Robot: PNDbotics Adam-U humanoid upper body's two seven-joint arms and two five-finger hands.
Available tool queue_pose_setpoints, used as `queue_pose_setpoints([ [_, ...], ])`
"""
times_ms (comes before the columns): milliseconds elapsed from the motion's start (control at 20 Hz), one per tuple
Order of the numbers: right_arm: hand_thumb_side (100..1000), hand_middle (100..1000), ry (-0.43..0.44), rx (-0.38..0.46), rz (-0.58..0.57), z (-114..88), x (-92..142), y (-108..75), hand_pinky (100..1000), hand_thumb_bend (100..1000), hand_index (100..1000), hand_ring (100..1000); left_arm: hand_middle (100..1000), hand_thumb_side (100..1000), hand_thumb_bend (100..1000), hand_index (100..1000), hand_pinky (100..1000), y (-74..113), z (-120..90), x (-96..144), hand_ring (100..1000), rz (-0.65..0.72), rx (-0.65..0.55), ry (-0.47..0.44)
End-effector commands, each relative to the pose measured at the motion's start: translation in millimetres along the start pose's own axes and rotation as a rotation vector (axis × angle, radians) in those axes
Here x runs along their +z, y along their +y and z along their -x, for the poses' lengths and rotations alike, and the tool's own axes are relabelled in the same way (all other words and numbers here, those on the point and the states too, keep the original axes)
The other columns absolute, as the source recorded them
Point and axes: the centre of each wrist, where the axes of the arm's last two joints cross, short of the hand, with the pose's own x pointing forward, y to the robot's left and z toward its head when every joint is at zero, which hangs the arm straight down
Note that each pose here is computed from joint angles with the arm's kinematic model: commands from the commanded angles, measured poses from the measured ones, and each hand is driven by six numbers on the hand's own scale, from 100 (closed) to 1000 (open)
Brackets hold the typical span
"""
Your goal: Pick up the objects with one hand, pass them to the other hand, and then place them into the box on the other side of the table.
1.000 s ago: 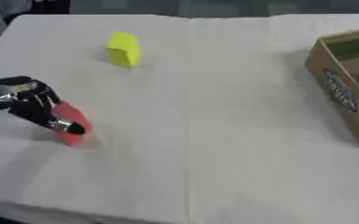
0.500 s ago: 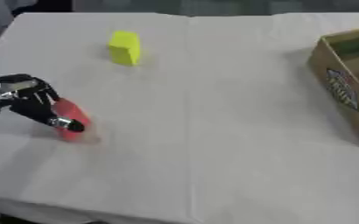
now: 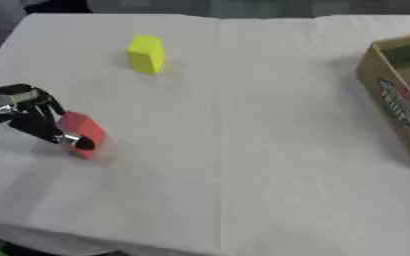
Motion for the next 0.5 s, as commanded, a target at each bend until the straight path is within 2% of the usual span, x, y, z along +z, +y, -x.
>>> queue_pose_setpoints([
  [50, 626, 813, -0.021, 0.032, -0.002, -8.1, -3.2, -6.1, 1000, 100, 886, 843, 617, 449, 1000, 778, 789, 16.9, 6.5, 10.5, 767, -0.050, 0.010, 0.031],
  [500, 625, 813, -0.019, 0.035, -0.006, -7.5, -3.3, -5.7, 1000, 100, 886, 844, 621, 454, 1000, 787, 791, 15.5, 7.6, 7.6, 768, -0.061, 0.026, 0.042],
])
